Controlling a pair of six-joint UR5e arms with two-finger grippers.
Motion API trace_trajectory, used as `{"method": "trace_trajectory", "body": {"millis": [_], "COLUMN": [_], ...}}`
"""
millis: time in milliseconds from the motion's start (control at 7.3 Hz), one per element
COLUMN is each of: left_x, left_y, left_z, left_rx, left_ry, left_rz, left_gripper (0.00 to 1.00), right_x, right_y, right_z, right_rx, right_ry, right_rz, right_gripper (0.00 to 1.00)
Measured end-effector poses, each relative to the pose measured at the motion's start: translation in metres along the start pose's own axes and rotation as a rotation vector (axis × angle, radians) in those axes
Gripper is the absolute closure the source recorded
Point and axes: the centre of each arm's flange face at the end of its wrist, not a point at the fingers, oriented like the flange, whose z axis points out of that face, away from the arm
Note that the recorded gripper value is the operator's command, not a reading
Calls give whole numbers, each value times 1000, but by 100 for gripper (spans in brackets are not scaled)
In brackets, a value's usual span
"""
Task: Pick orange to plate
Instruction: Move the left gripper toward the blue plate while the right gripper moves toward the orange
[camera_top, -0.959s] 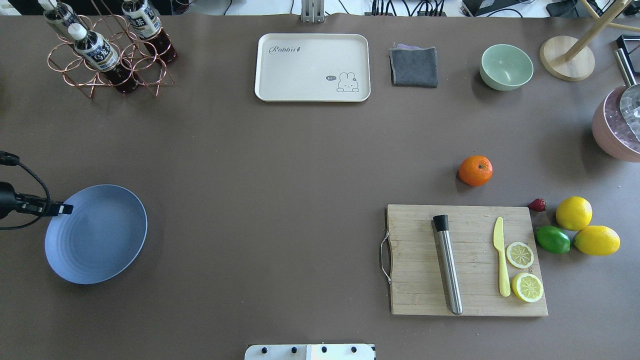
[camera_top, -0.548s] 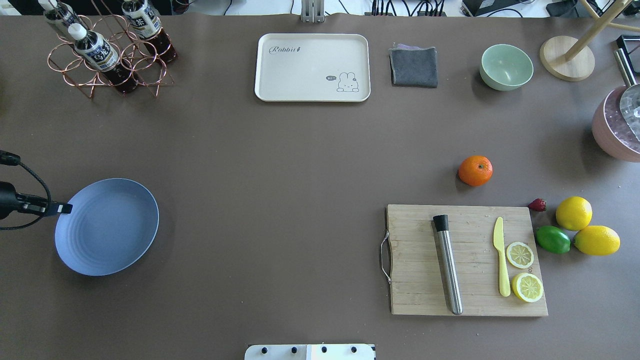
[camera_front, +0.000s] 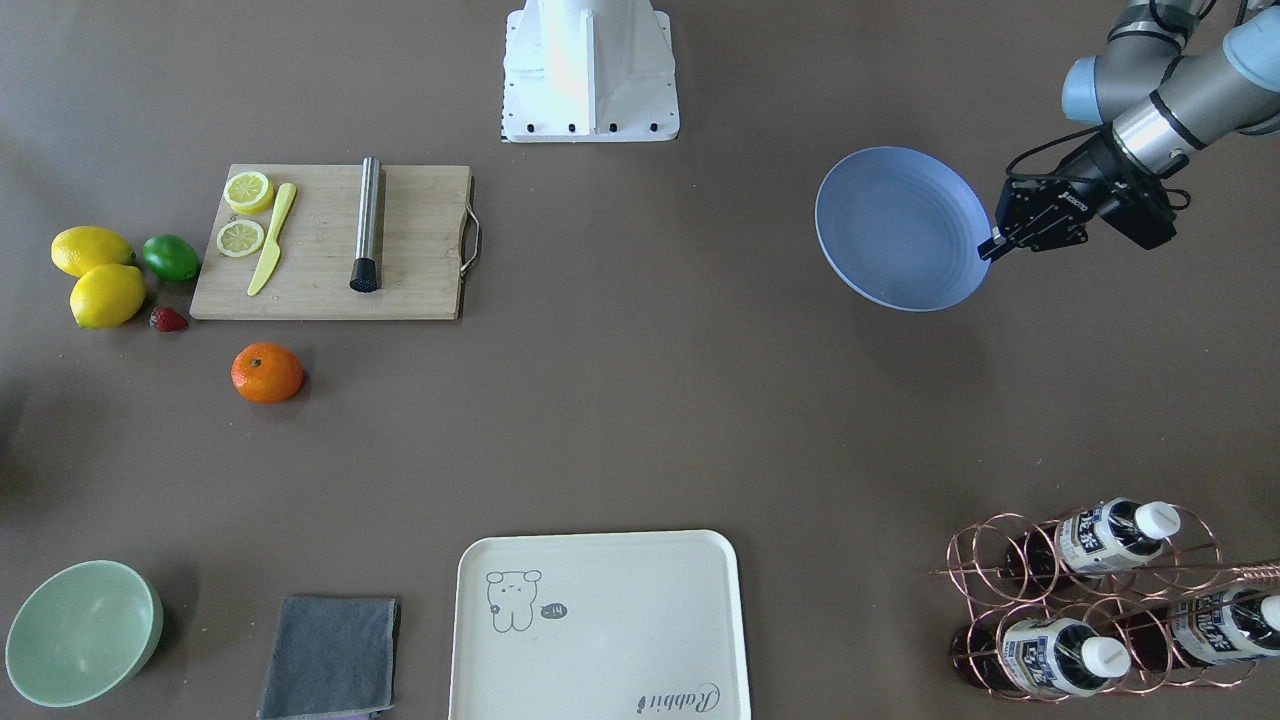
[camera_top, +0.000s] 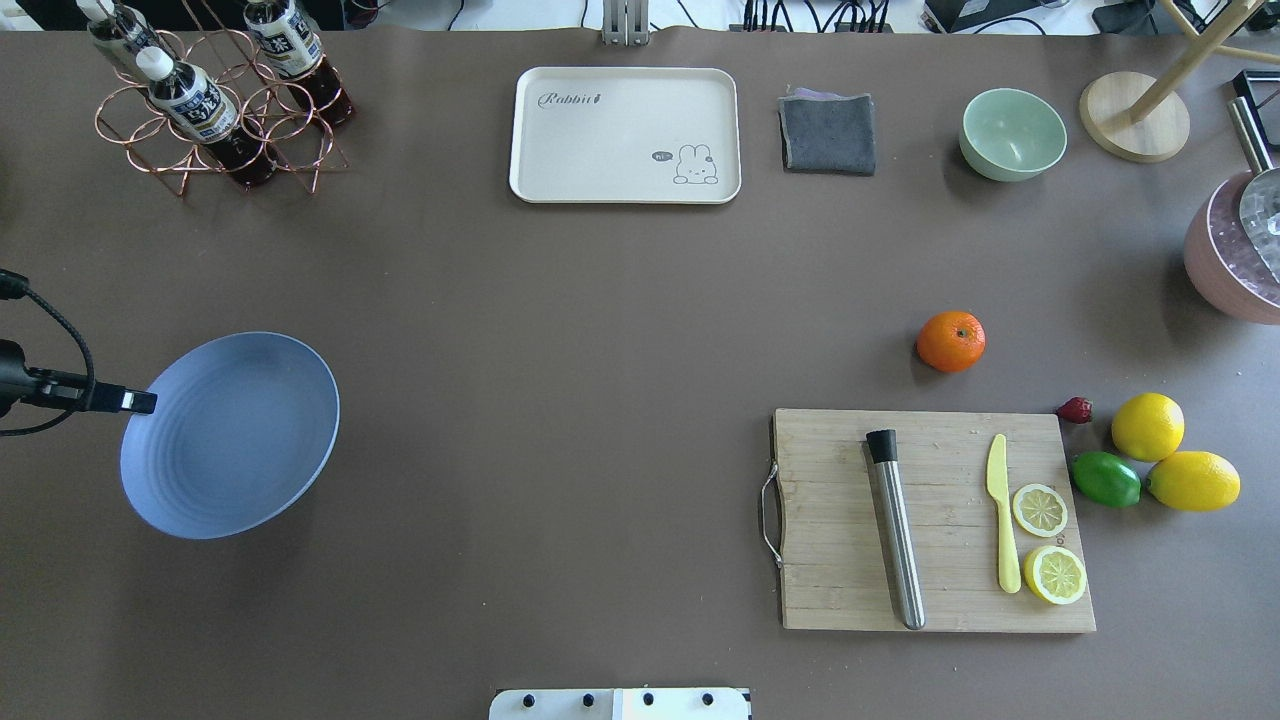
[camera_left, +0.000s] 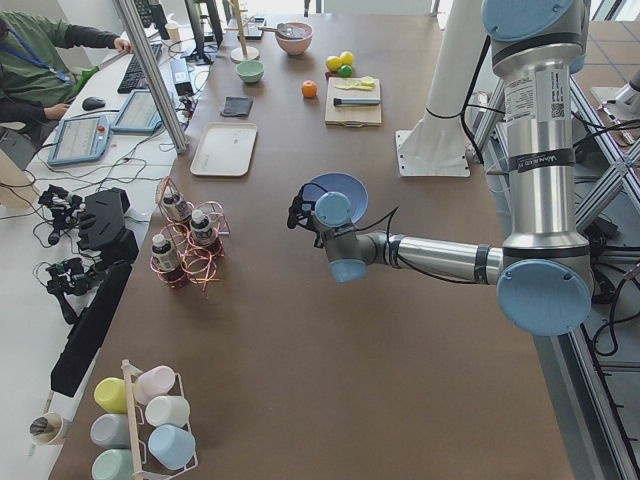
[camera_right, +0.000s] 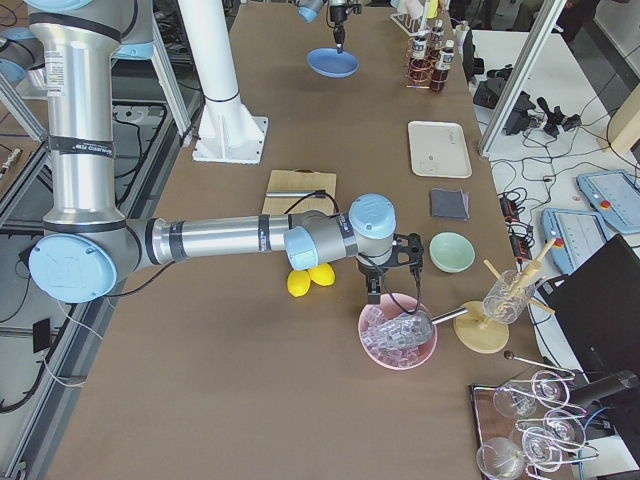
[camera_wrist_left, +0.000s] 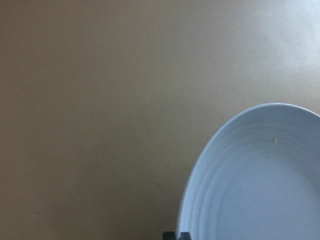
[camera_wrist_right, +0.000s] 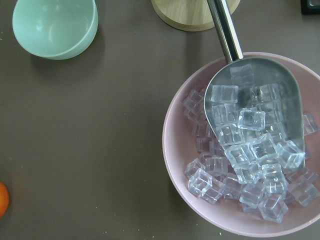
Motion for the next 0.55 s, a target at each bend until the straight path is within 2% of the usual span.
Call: {"method": "trace_trajectory", "body": {"millis": [274, 548], "left_x": [59, 110], "left_y": [-18, -34], "left_z": [-7, 25], "left_rx": [30, 65], "left_ry": [-17, -56], "left_rz": [-31, -53], "left_gripper": [100, 100], "right_x": [-44, -119], "right_y": [-20, -44], "right_z": [14, 37], "right_rx": [-10, -18], "right_ry": [-3, -3], "right_rz": [-20, 21], "right_gripper": [0, 0]}}
